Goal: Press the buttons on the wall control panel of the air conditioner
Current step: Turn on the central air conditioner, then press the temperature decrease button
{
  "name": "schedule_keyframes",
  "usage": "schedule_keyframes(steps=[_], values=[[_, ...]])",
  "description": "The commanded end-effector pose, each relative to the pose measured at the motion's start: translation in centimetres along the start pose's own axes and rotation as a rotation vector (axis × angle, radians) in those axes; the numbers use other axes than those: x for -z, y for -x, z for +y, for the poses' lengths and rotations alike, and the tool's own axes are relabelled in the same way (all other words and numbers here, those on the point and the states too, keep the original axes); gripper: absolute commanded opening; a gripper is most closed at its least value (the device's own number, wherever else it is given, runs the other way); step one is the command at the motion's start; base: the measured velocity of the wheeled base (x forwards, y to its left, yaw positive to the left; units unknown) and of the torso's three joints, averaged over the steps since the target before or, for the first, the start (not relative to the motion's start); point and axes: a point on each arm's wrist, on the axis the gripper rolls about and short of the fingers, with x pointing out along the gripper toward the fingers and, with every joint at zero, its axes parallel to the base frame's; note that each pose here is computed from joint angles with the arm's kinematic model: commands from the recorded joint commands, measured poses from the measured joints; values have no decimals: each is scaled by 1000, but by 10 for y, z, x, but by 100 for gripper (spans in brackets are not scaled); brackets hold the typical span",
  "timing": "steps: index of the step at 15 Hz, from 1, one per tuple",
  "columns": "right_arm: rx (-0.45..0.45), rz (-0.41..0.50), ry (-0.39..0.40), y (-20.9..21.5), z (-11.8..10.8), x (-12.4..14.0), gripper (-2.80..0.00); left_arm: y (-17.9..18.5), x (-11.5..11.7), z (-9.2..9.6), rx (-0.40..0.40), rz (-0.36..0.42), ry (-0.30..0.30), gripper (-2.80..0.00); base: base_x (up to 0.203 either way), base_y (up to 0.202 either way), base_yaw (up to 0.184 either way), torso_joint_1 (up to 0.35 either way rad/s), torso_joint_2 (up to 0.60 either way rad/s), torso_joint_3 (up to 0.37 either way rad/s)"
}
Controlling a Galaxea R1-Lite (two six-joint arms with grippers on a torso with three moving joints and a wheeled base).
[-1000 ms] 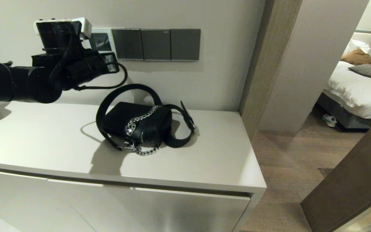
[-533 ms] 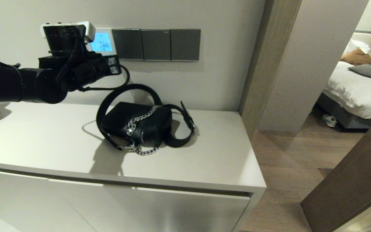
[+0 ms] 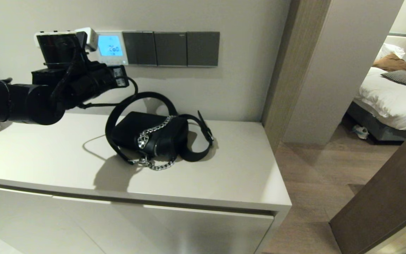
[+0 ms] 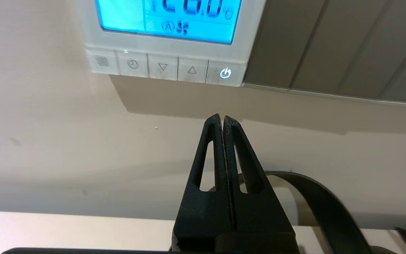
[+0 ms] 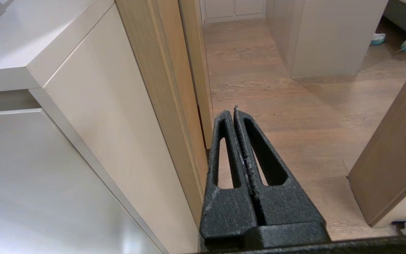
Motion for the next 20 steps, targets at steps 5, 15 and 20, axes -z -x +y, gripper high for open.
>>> schedule_keyframes(steps=[5, 15, 20], values=[[0, 3, 0, 0, 0, 0, -280, 4, -9, 1, -4, -24, 2, -280, 0, 0, 0, 0, 0, 0], [0, 3, 0, 0, 0, 0, -280, 2, -20, 32, -80, -55, 2, -280, 0, 0, 0, 0, 0, 0], [0, 3, 0, 0, 0, 0, -280, 0, -17, 32, -78, -46, 2, -280, 0, 0, 0, 0, 0, 0]])
